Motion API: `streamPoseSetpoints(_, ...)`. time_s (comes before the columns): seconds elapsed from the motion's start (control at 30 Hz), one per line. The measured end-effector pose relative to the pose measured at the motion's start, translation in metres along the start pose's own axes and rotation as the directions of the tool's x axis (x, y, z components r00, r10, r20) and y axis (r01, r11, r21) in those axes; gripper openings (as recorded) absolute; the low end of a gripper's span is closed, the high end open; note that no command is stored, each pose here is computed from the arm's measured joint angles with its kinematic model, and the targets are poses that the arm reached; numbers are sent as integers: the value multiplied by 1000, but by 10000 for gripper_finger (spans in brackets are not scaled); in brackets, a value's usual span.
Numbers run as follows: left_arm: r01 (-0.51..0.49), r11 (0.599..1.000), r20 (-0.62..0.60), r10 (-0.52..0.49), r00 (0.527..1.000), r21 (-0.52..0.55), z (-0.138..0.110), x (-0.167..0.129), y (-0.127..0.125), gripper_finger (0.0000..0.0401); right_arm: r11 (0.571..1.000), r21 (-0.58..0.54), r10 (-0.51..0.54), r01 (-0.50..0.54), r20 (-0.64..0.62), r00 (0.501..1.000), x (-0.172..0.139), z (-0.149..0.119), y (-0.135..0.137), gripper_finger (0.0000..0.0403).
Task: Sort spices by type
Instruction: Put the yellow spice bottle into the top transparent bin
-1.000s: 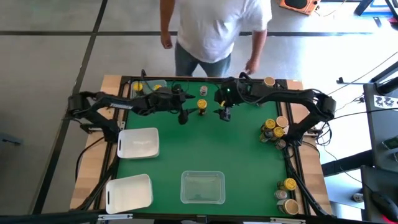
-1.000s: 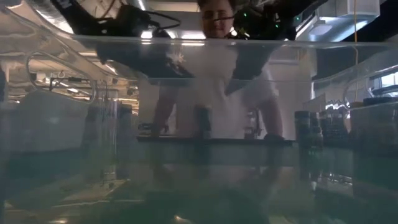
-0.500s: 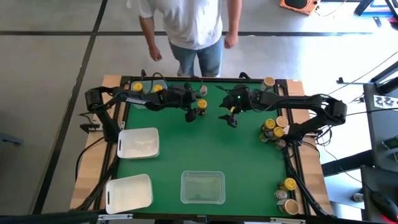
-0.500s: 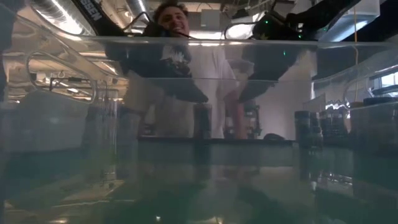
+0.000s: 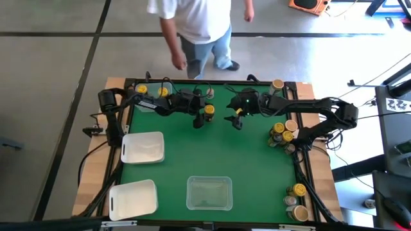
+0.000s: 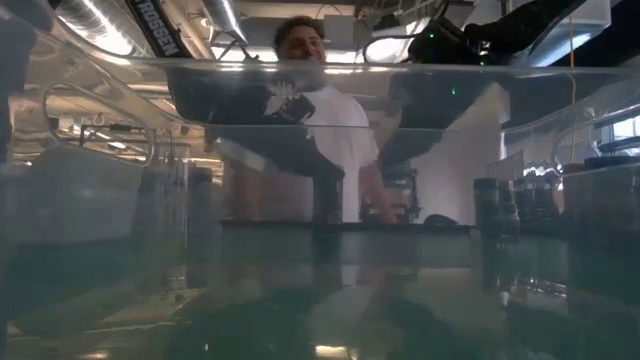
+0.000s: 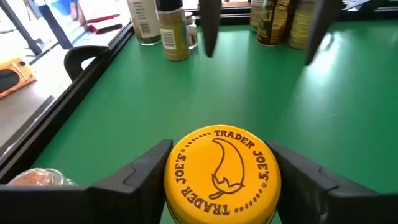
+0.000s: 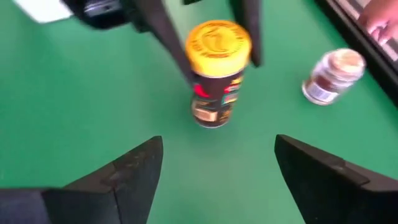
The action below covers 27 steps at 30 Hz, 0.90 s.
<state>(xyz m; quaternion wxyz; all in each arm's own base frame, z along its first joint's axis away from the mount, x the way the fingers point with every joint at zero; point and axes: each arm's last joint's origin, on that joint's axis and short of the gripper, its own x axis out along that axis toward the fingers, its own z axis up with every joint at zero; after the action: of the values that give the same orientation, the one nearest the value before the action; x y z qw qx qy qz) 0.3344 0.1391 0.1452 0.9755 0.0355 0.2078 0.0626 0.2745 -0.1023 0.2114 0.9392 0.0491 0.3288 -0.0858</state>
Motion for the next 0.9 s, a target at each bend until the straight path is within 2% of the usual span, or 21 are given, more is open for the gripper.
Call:
streamPoseSetpoints(0.2, -12, 1000, -54, 11, 998, -9, 10, -13, -4, 218, 996, 9, -94, 94, -7, 996, 0, 0, -3, 308)
streamPoseSetpoints(0.37, -151, 988, -47, 151, 987, -5, 40, -41, -7, 218, 985, 3, -170, 170, 10, 985, 0, 2, -5, 308)
streamPoseSetpoints(0.5, -290, 956, -71, 288, 955, -32, 61, -73, -12, 218, 974, 2, -225, 225, 8, 974, 0, 2, -7, 308)
streamPoseSetpoints(0.7, -506, 862, -141, 499, 855, -16, 80, -127, -15, 218, 964, -26, -264, 264, 4, 964, 4, 1, -9, 308)
streamPoseSetpoints(0.9, -717, 695, -175, 700, 692, -54, 82, -170, -15, 225, 963, -29, -269, 269, 25, 963, 10, 1, -10, 308)
